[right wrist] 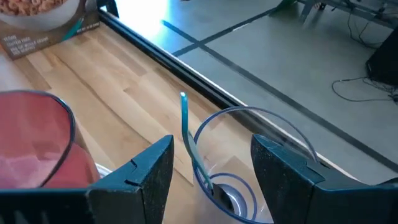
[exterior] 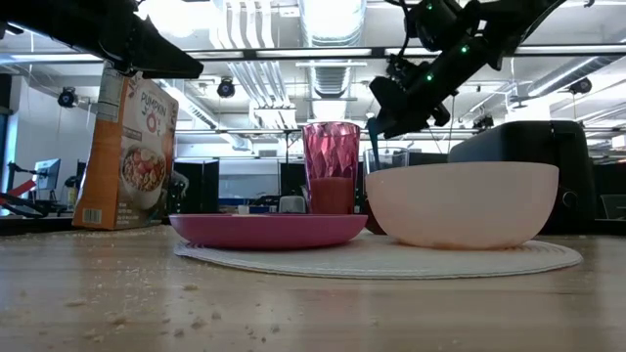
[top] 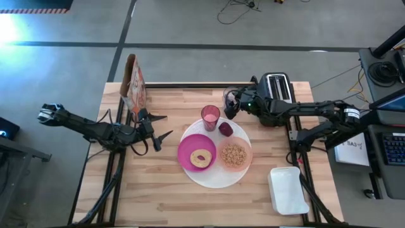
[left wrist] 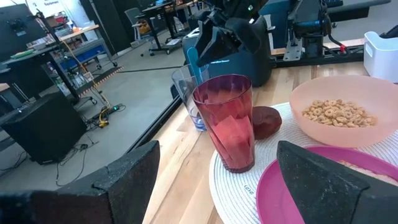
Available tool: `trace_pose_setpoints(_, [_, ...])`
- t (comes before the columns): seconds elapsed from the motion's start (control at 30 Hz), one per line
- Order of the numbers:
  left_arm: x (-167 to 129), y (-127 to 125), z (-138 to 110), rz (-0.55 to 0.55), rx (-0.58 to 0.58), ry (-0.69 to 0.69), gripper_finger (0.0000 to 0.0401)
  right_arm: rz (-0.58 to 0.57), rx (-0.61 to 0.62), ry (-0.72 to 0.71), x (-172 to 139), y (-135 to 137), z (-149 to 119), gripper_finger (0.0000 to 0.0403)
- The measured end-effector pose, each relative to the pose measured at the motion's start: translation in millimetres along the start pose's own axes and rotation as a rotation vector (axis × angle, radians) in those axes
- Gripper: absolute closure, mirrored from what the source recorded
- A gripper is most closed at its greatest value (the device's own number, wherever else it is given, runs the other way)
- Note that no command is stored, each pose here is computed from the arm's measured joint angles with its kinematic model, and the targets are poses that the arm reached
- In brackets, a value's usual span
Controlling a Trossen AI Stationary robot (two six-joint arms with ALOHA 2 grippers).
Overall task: Arrange a breakfast setting
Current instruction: Put the blue spoon to the right side of the white table mat
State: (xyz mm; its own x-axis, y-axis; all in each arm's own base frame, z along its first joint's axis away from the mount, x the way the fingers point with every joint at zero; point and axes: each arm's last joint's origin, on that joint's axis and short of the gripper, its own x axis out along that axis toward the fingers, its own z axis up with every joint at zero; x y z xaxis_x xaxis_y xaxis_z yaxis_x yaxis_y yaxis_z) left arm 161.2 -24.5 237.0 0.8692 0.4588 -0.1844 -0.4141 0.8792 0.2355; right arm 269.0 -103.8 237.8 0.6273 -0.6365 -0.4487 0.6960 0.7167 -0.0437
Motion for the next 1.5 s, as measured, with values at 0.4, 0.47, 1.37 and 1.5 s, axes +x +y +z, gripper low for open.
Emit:
trace_pose_setpoints(0.4, [0, 0, 0, 0.000, -0.004, 0.000, 0.0095, 0.003, -0.069, -0.036, 8, 3, 1, 0.0286])
trace_pose_setpoints(0.47, [0, 0, 0, -0.001, -0.011, 0.000, 0.0095, 0.003, -0.078, -0.038, 7, 3, 1, 0.0309])
trace_pose_setpoints(1.37, [0, -2, 1, -0.063, -0.076, -0.008, 0.0095, 0.093, -0.080, -0.196, -38, -10, 31, 0.0394])
trace_pose_setpoints(1.5, [0, -2, 2, -0.065, -0.073, -0.017, 0.0095, 0.132, -0.076, -0.257, -55, -13, 40, 0.0394])
